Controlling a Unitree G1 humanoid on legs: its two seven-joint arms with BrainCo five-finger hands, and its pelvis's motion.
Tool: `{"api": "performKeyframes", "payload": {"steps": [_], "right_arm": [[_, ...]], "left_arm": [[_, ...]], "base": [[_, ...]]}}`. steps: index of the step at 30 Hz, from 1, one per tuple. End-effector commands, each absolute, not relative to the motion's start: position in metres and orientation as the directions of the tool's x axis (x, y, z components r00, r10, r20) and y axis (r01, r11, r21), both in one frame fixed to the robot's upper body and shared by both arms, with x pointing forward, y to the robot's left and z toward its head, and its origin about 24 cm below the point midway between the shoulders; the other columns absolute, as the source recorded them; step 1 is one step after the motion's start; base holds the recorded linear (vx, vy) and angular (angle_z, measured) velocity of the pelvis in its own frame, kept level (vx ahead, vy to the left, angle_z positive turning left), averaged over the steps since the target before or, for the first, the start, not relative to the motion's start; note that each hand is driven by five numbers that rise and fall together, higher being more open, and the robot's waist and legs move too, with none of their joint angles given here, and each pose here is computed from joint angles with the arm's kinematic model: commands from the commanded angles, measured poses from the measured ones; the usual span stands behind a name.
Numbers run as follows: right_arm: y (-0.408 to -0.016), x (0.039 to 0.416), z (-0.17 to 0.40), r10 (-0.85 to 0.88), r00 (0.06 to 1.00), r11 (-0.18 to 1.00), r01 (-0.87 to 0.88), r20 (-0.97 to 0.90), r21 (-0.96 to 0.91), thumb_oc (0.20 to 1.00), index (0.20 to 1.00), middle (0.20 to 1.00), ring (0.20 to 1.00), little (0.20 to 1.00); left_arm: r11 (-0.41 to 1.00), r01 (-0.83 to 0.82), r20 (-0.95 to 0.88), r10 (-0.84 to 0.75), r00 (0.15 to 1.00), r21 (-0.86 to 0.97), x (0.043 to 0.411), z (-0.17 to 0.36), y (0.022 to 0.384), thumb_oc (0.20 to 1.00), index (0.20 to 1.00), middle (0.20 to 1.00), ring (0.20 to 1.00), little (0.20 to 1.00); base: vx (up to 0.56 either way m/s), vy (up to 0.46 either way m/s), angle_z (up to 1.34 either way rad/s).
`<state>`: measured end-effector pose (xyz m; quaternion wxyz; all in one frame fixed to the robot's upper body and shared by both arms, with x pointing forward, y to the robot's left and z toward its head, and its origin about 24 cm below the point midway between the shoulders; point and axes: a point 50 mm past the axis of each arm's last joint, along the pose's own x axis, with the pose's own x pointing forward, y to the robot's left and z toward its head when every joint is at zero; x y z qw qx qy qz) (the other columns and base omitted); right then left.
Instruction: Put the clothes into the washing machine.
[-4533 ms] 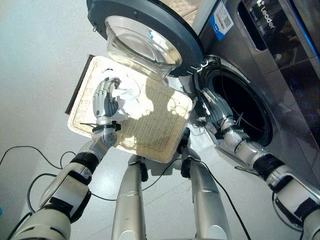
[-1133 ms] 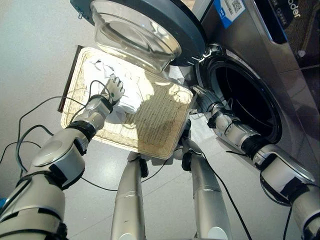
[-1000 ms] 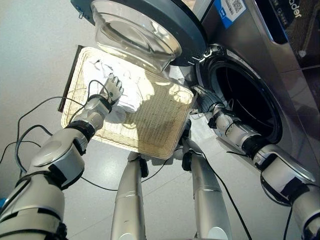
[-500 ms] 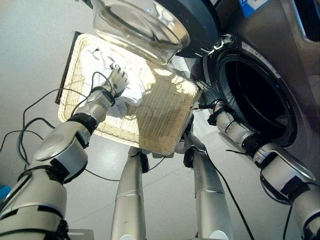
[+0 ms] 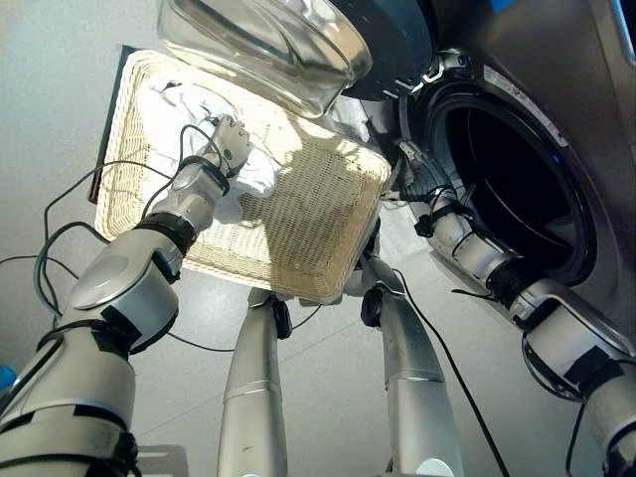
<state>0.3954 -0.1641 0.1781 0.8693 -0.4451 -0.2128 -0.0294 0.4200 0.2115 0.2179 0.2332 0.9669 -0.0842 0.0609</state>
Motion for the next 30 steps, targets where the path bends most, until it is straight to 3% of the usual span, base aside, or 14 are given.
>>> {"api": "performKeyframes", "payload": {"steps": [1, 8, 12, 15, 17, 19, 24, 30], "right_arm": [[-0.168, 0.391, 0.199, 0.133, 0.860, 0.656, 0.295, 0.492, -0.694, 1.000, 1.000, 1.000, 1.000, 1.000], [-0.168, 0.390, 0.198, 0.132, 0.859, 0.669, 0.290, 0.494, -0.685, 1.000, 1.000, 1.000, 1.000, 1.000], [-0.173, 0.388, 0.195, 0.119, 0.864, 0.668, 0.295, 0.490, -0.683, 1.000, 1.000, 1.000, 1.000, 1.000], [-0.175, 0.387, 0.191, 0.106, 0.864, 0.670, 0.304, 0.493, -0.678, 1.000, 1.000, 1.000, 1.000, 1.000], [-0.175, 0.387, 0.191, 0.106, 0.864, 0.670, 0.304, 0.493, -0.678, 1.000, 1.000, 1.000, 1.000, 1.000], [-0.178, 0.385, 0.186, 0.094, 0.868, 0.673, 0.306, 0.487, -0.674, 1.000, 1.000, 1.000, 1.000, 1.000], [-0.181, 0.382, 0.179, 0.074, 0.873, 0.688, 0.305, 0.482, -0.658, 1.000, 1.000, 1.000, 1.000, 1.000], [-0.181, 0.379, 0.170, 0.061, 0.888, 0.710, 0.283, 0.456, -0.645, 1.000, 1.000, 1.000, 1.000, 1.000]], "left_arm": [[-0.853, 0.015, 0.034, 0.038, 0.999, 0.522, 0.407, 0.177, 0.260, 0.200, 0.200, 0.200, 0.200, 0.200], [-0.824, -0.135, 0.104, -0.093, 0.990, 0.550, 0.406, 0.180, 0.255, 0.200, 0.200, 0.200, 0.200, 0.200], [-0.684, -0.351, 0.241, -0.255, 0.936, 0.639, 0.404, 0.190, 0.243, 0.200, 0.200, 0.200, 0.200, 0.200], [-0.549, -0.437, 0.340, -0.274, 0.900, 0.712, 0.402, 0.194, 0.241, 0.200, 0.200, 0.200, 0.200, 0.200], [-0.549, -0.437, 0.340, -0.274, 0.900, 0.712, 0.402, 0.194, 0.241, 0.200, 0.200, 0.200, 0.200, 0.200], [-0.332, -0.517, 0.467, -0.222, 0.856, 0.789, 0.400, 0.201, 0.239, 0.200, 0.200, 0.200, 0.200, 0.200], [0.017, -0.587, 0.582, -0.157, 0.798, 0.809, 0.396, 0.206, 0.232, 0.200, 0.200, 0.200, 0.200, 0.200], [0.330, -0.563, 0.617, -0.078, 0.783, 0.757, 0.391, 0.201, 0.224, 0.200, 0.200, 0.200, 0.200, 0.200]], "base": [[0.00, 0.000, 0.00], [0.00, 0.000, 0.00], [-0.01, 0.014, 0.04], [0.00, 0.010, 0.01], [0.00, 0.000, 0.00], [0.00, 0.000, 0.00], [0.00, 0.000, 0.00], [0.00, 0.000, 0.00]]}}
